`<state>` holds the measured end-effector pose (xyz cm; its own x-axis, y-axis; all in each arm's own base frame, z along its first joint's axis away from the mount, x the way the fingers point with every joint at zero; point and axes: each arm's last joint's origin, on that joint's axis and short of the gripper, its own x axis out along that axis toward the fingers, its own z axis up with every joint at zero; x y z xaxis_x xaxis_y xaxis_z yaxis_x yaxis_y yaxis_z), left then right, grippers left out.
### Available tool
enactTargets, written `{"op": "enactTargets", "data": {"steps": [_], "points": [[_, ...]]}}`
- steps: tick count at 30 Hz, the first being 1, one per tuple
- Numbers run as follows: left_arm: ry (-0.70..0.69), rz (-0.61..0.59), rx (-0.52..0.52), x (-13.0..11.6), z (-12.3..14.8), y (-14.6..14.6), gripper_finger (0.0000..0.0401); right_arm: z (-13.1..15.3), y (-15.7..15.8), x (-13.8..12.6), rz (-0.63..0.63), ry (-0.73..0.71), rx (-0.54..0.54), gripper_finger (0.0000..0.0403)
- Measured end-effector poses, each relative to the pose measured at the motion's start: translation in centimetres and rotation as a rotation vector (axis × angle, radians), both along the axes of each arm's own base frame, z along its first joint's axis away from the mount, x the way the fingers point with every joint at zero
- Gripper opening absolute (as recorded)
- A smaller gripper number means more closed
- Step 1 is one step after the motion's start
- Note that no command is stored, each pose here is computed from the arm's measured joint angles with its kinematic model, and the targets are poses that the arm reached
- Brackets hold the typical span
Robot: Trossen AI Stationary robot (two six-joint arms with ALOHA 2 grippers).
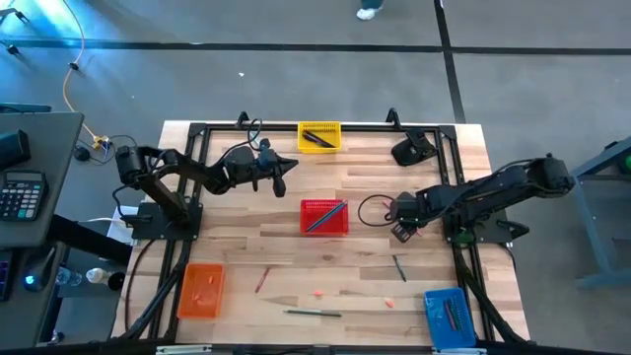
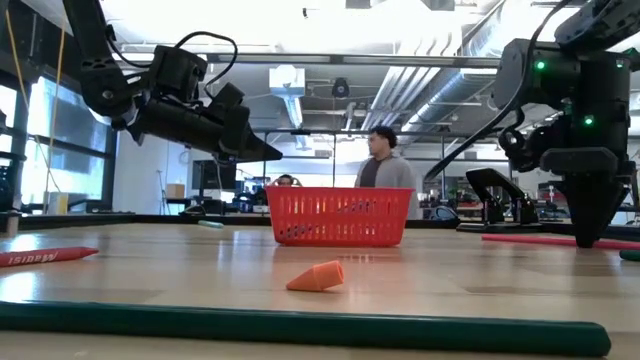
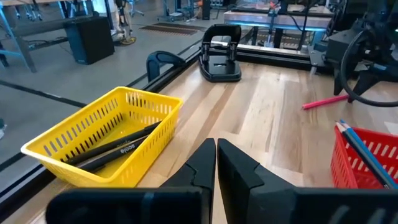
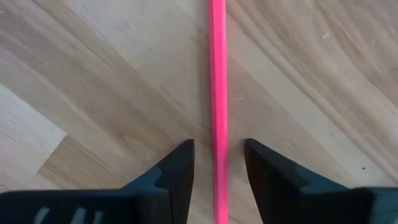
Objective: Sort crayons/erasers/pens/pencils in bins
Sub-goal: Put the pink pencil into the red bin
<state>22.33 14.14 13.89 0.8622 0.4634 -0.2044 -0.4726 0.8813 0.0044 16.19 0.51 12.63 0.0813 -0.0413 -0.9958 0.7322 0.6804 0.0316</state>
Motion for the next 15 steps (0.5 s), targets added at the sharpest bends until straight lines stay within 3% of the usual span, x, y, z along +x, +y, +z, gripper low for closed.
{"op": "enactTargets", "data": {"steps": [4,12,15], "points": [[0.01,-0.003,0.011,-0.01,-0.04,0.0,0.0007,-0.01,-0.01,0.04,0.027,-0.003,0.003,0.0107],[0.017,-0.004,0.009,-0.02,-0.09,-0.01,0.0007,0.09,-0.36,0.22,0.031,-0.007,0.031,0.0013],[0.021,-0.005,0.007,-0.01,-0.14,-0.04,0.0007,0.89,-0.54,0.78,0.07,-0.003,0.02,0.0008]]}}
